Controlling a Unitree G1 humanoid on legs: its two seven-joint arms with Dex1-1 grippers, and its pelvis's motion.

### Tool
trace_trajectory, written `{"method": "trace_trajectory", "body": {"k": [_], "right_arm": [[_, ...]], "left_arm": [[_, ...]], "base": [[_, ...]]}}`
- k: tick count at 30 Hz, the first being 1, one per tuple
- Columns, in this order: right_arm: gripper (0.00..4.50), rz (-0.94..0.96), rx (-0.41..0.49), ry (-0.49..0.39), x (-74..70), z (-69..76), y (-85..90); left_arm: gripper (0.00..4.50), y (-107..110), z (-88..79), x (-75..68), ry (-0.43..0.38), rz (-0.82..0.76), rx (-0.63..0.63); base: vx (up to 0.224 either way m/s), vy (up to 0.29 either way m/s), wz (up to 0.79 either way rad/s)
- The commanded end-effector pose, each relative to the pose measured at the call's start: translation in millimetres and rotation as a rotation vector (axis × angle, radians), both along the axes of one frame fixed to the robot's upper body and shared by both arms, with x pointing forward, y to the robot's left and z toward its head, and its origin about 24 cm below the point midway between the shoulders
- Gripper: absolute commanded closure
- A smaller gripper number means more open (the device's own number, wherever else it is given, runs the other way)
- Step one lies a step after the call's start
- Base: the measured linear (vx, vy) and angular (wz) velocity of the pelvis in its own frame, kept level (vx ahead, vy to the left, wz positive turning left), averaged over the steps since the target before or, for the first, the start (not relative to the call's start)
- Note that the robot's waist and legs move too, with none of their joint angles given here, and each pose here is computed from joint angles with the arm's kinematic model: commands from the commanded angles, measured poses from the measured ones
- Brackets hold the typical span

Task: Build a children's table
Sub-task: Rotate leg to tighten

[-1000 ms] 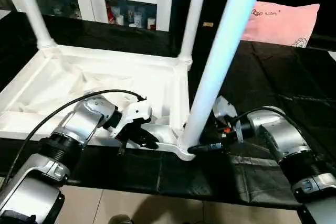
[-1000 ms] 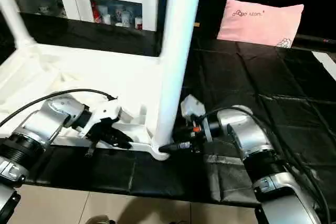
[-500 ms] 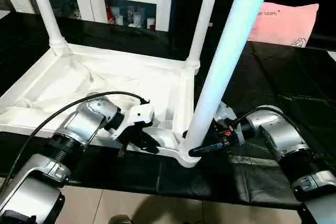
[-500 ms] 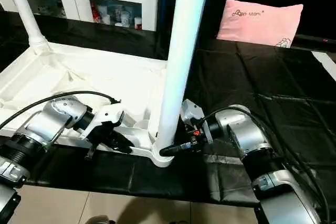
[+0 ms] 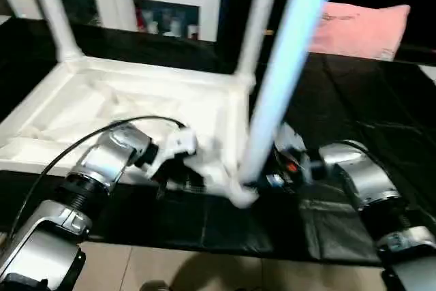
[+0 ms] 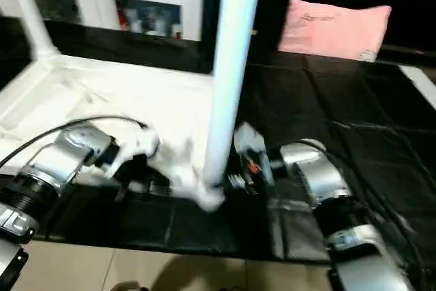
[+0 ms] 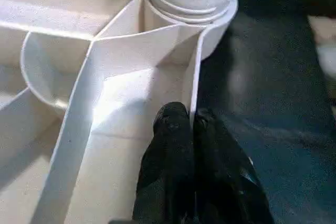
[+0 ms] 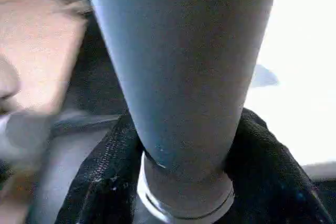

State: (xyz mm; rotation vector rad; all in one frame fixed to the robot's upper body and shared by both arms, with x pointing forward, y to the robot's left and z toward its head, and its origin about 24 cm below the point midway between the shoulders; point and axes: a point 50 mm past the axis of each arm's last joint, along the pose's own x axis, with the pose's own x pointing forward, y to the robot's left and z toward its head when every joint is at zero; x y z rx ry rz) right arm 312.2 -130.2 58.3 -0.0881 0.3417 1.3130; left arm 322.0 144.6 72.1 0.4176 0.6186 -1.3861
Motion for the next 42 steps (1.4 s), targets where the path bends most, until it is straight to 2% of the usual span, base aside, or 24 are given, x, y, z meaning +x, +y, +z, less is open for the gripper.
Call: {"method": "trace_trajectory", "body": {"k": [1,6,7,11,14,17,19,21,23,25,28,30,32,33,35,38,42], "right_arm": [[2.5,-0.14,0.003,0.013,2.9,-7.7,18.1],[2.53,-0.324,0.002,0.048,7.7,-15.9,38.2],[2.54,-0.413,-0.004,0.065,11.8,-19.0,49.3],[2.54,-0.576,-0.017,0.113,21.3,-22.1,71.3],[2.54,-0.65,-0.035,0.115,27.1,-18.8,83.9],[2.54,-0.657,-0.035,0.083,30.3,-13.5,89.2],[1.86,-0.657,-0.028,0.043,32.0,-9.8,89.8],[1.84,-0.663,-0.002,0.033,32.8,-8.1,87.4],[1.52,-0.661,0.017,0.023,32.7,-7.7,82.2],[1.37,-0.644,0.013,-0.005,32.0,-8.0,77.0],[1.22,-0.581,0.037,-0.028,28.1,-6.8,67.2],[0.94,-0.49,0.056,-0.051,21.7,-4.2,54.9],[0.88,-0.466,0.059,-0.058,20.4,-3.2,49.8],[0.79,-0.424,0.057,-0.072,18.9,-1.1,38.7],[0.63,-0.401,0.053,-0.081,18.4,0.0,31.9],[0.33,-0.326,0.021,-0.109,17.5,4.4,5.6],[0.1,-0.259,-0.004,-0.126,14.9,7.7,-8.5]], "left_arm": [[4.5,-26,12.4,9.5,-0.045,0.083,-0.1],[4.5,-37,12.2,18.2,-0.064,0.244,-0.115],[4.5,-43,12.6,22.6,-0.076,0.321,-0.118],[4.5,-62,14.8,26.7,-0.087,0.41,-0.157],[4.5,-73,15.3,27.3,-0.09,0.446,-0.167],[4.5,-74,15.3,28.3,-0.098,0.456,-0.162],[4.5,-71,15.4,28.7,-0.105,0.463,-0.148],[4.5,-66,15.0,29.4,-0.111,0.464,-0.14],[4.5,-60,14.7,29.9,-0.127,0.457,-0.134],[4.5,-55,15.2,30.2,-0.154,0.443,-0.139],[4.5,-45,12.5,27.6,-0.143,0.43,-0.136],[4.5,-34,9.4,24.6,-0.137,0.412,-0.127],[4.5,-31,9.3,23.3,-0.133,0.4,-0.133],[4.5,-25,10.3,19.9,-0.126,0.362,-0.146],[4.5,-22,10.6,18.0,-0.125,0.337,-0.148],[4.5,-12,9.4,11.1,-0.113,0.242,-0.132],[4.5,-5,10.2,6.2,-0.103,0.164,-0.121]], "base": [[0.0,0.0,0.0],[0.0,0.0,0.0],[0.0,0.0,0.0],[0.0,0.0,0.0],[0.0,0.0,0.0],[0.0,0.0,0.0],[0.0,0.0,0.0],[0.0,0.0,0.0],[0.0,0.0,0.0],[0.0,0.0,0.0],[0.0,0.0,0.0],[0.0,0.0,0.0],[0.0,0.0,0.0],[0.0,0.0,0.0],[0.0,0.0,0.0],[0.0,0.0,0.0],[0.0,0.0,0.0]]}}
